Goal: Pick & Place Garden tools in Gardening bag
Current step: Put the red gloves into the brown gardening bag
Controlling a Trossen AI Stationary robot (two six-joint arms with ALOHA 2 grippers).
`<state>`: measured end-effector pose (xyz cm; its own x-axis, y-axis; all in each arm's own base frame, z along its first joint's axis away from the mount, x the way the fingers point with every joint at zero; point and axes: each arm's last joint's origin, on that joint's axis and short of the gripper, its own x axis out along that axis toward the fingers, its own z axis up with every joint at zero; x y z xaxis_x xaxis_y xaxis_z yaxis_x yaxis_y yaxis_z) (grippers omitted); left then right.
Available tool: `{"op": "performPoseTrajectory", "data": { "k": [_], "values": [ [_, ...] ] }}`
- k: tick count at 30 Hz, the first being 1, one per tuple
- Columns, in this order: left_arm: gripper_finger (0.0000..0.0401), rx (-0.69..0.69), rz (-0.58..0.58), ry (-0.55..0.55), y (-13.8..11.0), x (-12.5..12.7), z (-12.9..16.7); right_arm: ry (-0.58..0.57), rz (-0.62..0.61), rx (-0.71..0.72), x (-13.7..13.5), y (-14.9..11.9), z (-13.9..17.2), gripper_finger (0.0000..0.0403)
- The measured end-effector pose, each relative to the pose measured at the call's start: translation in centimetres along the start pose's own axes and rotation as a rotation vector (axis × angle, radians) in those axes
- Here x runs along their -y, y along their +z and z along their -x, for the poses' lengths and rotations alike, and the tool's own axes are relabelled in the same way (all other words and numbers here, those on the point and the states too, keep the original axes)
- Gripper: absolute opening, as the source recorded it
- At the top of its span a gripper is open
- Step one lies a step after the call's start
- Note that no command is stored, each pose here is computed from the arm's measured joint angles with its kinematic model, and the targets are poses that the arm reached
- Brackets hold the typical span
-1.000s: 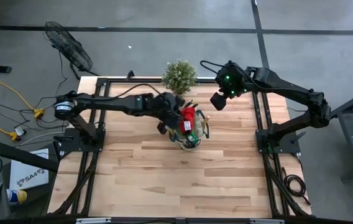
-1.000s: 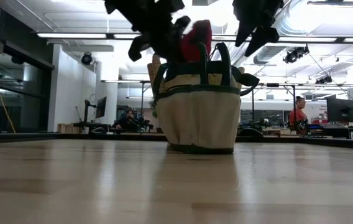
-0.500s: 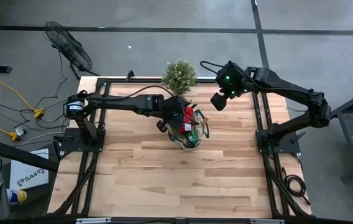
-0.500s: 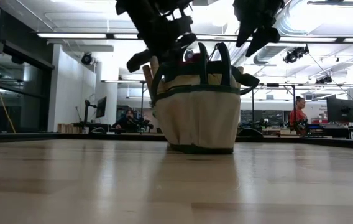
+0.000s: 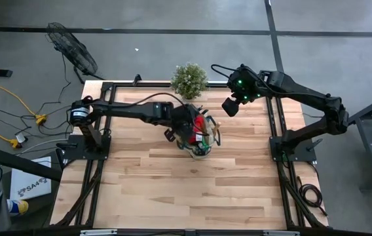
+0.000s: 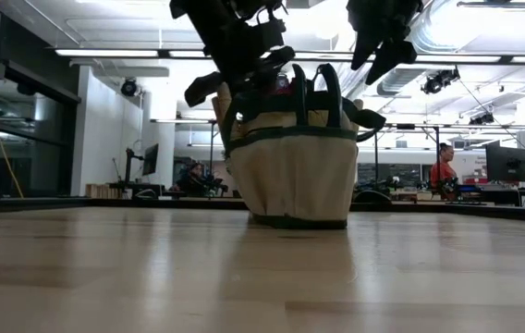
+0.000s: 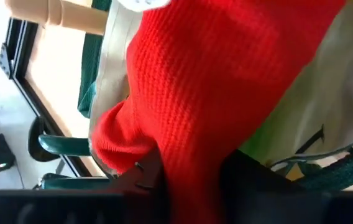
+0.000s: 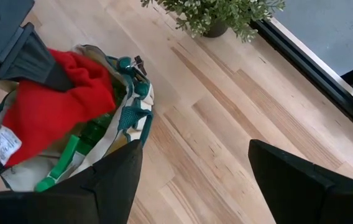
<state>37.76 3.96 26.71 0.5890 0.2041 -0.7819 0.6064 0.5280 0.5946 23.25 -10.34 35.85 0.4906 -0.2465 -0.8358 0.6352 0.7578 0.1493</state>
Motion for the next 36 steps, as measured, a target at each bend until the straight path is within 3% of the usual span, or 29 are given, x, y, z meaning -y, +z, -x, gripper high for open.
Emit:
{"op": "performPoseTrajectory", "data": {
  "k": [9,14,28,32,36],
  "values": [
    [0.0193,-0.084,-0.003,0.075,0.1,-0.2,0.2,0.001,0.0,0.0,0.0,0.0,0.0,0.0286],
    [0.0223,-0.137,-0.025,0.115,-0.2,-0.4,1.2,0.004,0.0,-0.002,0.0,0.0,0.0,0.0286],
    [0.0228,-0.155,0.008,0.17,-0.3,-0.8,2.8,0.008,0.004,0.0,-0.1,0.0,0.0,0.0286],
    [0.0228,-0.142,0.12,0.227,-0.5,-1.3,4.4,0.036,0.043,0.016,-0.7,0.0,0.0,0.0286],
    [0.0228,-0.137,0.242,0.269,-0.8,-1.4,6.0,0.145,0.122,0.092,-2.2,0.5,0.2,0.0286]
  ]
}}
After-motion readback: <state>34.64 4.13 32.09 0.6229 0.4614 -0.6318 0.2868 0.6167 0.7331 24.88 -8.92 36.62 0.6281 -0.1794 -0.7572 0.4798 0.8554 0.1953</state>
